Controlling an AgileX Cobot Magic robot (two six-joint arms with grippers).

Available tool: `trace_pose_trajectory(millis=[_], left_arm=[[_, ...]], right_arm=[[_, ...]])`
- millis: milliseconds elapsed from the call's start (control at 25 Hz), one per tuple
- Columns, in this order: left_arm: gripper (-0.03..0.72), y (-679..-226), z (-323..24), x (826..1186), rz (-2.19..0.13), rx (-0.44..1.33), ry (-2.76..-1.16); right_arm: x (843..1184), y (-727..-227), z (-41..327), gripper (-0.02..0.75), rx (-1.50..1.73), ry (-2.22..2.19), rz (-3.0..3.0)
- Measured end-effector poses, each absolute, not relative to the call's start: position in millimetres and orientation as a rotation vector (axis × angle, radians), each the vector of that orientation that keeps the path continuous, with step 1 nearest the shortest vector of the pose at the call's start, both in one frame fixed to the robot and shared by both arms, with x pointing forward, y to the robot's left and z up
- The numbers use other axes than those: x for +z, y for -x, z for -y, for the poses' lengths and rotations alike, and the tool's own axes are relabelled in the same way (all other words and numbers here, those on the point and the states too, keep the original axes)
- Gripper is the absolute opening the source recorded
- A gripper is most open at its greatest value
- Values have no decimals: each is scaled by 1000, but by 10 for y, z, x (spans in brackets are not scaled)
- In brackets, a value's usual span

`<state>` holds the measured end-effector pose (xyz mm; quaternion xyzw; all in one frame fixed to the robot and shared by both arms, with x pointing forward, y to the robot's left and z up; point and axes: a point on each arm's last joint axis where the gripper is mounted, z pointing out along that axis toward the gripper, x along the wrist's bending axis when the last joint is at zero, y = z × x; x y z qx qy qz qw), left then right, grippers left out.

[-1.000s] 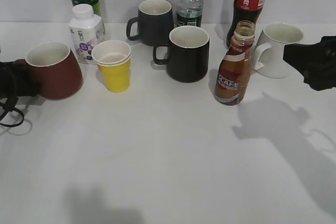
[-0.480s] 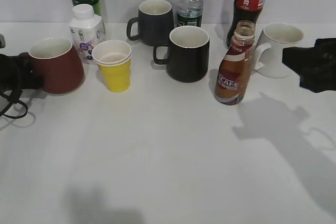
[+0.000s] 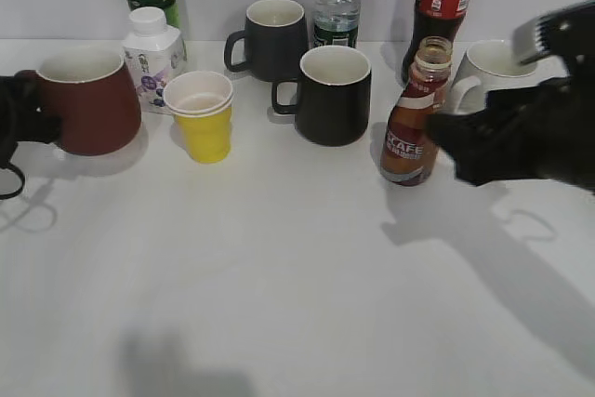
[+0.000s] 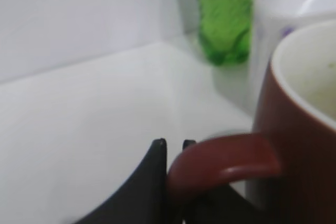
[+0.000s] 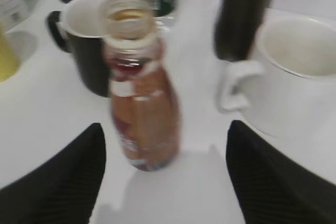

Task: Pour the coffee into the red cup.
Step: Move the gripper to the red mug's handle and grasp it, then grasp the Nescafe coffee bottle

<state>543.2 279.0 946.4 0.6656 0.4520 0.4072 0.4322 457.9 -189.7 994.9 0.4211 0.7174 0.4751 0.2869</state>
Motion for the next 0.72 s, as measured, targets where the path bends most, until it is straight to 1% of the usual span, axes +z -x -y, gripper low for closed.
trace_pose_trajectory(millis=[120, 240, 360, 720], left_arm=[[57, -5271, -2771, 9560, -1141, 1001, -1638], [57, -5078, -2781, 9589, -1213, 952, -1602], [57, -4926, -2738, 9638, -1217, 929, -1577], [57, -4744, -2345, 9614, -1112, 800, -1673]], right_arm=[[9854, -4626, 1835, 568, 1289, -1120, -1936], [9764, -4683, 1801, 572, 1306, -1133, -1931], [9685, -4743, 1777, 594, 1335, -1161, -1900], [9381, -4916, 1712, 608, 1383, -1160, -1826]])
